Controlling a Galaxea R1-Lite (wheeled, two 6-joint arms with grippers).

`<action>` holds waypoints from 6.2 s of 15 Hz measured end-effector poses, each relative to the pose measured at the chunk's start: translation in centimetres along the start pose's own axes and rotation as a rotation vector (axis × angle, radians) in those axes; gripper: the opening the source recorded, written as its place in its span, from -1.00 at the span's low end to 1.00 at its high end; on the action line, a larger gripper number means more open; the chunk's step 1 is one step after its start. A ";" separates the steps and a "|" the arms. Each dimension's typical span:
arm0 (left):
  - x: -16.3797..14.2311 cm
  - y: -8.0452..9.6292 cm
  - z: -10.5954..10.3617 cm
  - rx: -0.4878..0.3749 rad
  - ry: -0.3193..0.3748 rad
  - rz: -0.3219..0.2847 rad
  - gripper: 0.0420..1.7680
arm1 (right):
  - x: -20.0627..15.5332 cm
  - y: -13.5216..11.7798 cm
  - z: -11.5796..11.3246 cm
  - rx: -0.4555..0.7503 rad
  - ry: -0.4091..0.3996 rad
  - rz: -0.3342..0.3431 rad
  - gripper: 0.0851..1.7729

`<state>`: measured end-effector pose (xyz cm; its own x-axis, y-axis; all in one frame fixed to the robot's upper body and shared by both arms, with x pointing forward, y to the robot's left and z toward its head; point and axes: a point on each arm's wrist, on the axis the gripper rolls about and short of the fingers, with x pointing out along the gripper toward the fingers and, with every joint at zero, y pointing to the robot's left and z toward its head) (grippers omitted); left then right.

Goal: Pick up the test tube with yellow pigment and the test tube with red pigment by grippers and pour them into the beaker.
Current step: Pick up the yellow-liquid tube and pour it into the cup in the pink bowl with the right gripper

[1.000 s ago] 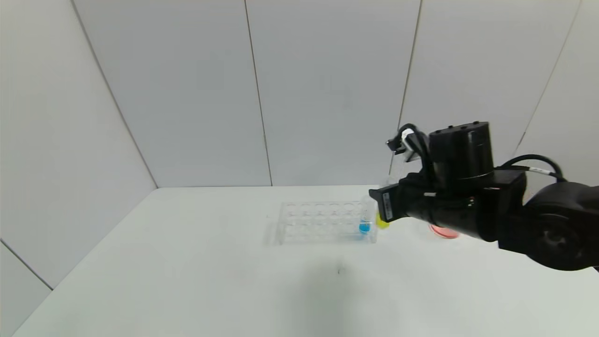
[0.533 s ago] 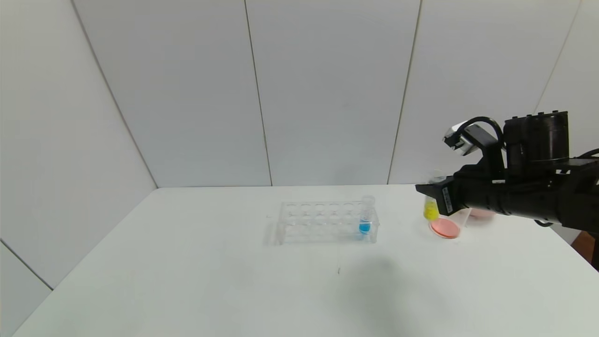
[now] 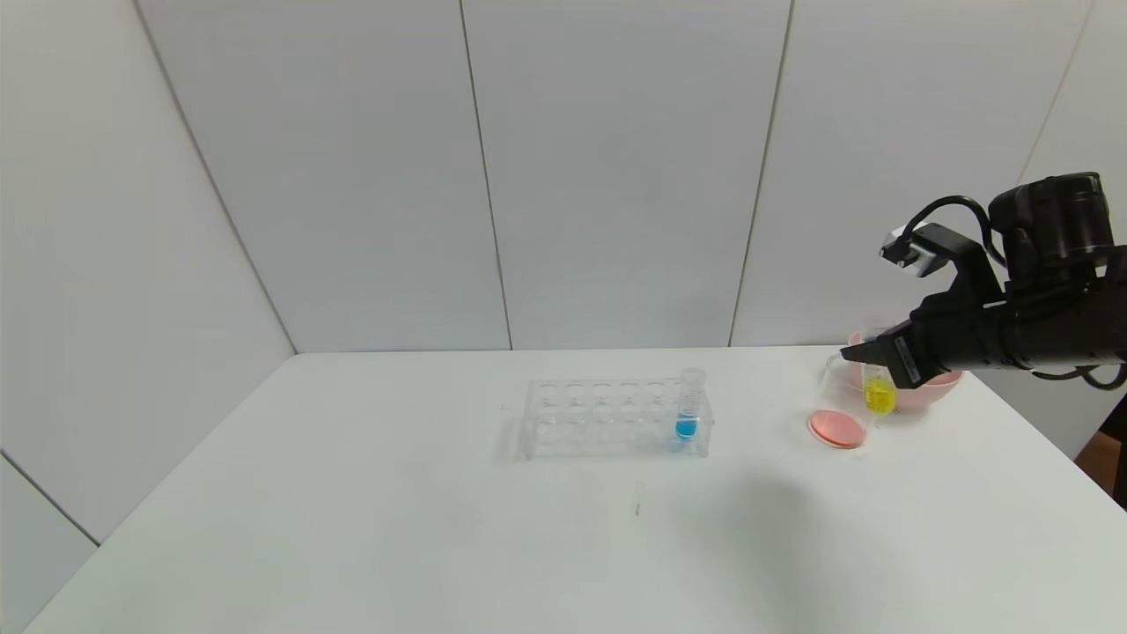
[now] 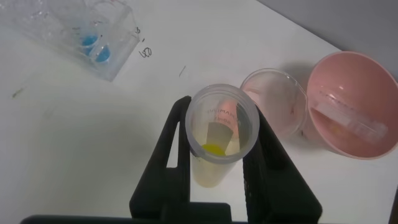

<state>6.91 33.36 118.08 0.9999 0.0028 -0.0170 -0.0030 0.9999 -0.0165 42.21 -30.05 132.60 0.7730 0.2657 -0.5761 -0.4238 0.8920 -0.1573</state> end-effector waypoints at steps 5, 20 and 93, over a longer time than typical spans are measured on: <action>0.0 0.0 0.0 0.000 0.000 0.000 0.94 | -0.3 -5.0 -1.2 -0.167 0.037 -0.022 -0.46; 0.0 0.0 0.0 0.000 0.000 0.000 0.94 | 2.0 -10.2 0.9 -0.393 0.142 0.009 -0.46; 0.0 0.0 0.0 0.000 0.000 0.000 0.94 | 8.4 -2.6 2.0 -0.832 0.852 -0.340 -0.46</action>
<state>6.91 33.36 118.08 0.9999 0.0028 -0.0170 -0.0030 0.9999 -0.0165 50.71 -29.43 129.77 0.4807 -0.5340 -0.6956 -0.6734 0.2833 -0.6829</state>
